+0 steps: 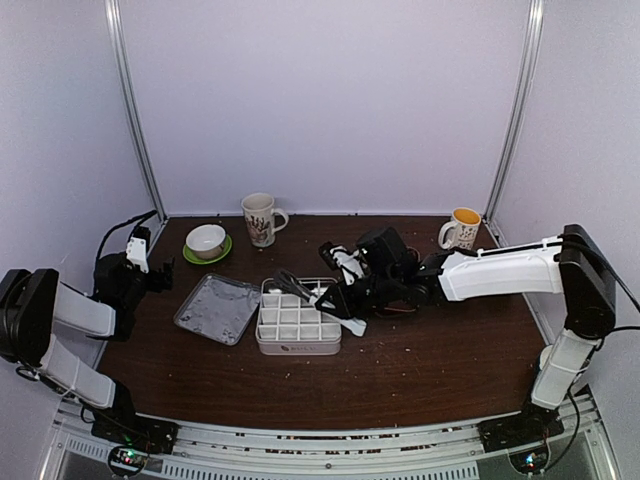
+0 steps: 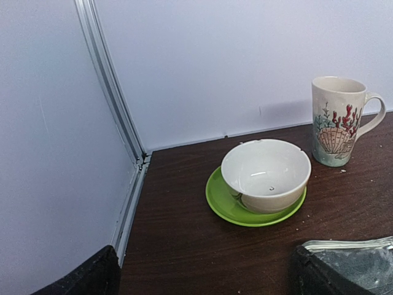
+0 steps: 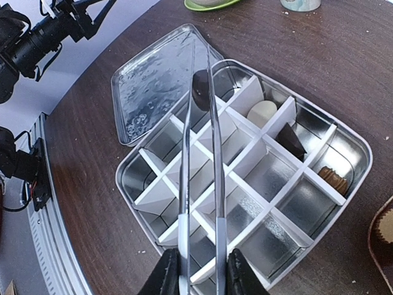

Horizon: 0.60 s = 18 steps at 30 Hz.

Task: Pack the chocolate
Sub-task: Place the fake chocolate in the empty pocket of the box.

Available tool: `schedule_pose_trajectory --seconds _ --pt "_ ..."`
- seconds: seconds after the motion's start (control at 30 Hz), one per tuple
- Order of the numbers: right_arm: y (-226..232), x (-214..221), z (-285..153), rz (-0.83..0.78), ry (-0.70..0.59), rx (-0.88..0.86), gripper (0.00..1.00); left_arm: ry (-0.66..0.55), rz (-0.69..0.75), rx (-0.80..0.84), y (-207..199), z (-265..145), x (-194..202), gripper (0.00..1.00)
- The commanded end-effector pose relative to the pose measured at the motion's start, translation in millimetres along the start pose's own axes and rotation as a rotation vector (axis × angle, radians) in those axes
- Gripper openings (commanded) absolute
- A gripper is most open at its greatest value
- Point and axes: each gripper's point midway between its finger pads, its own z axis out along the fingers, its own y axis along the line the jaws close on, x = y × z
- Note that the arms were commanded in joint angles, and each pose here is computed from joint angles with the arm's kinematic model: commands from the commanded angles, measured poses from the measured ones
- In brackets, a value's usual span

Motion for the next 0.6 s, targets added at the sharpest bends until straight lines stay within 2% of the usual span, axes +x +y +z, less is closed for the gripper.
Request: schedule_pose_trajectory --seconds 0.0,0.37,0.57 --pt "7 -24 10 -0.023 -0.069 0.0 0.14 -0.055 0.015 -0.007 3 -1 -13 0.98" --pt "1 -38 28 -0.042 -0.088 0.052 0.15 -0.055 0.015 -0.007 3 -1 -13 0.98" --pt "-3 -36 33 -0.041 -0.082 0.067 0.21 -0.055 0.015 -0.007 3 -1 -13 0.98"
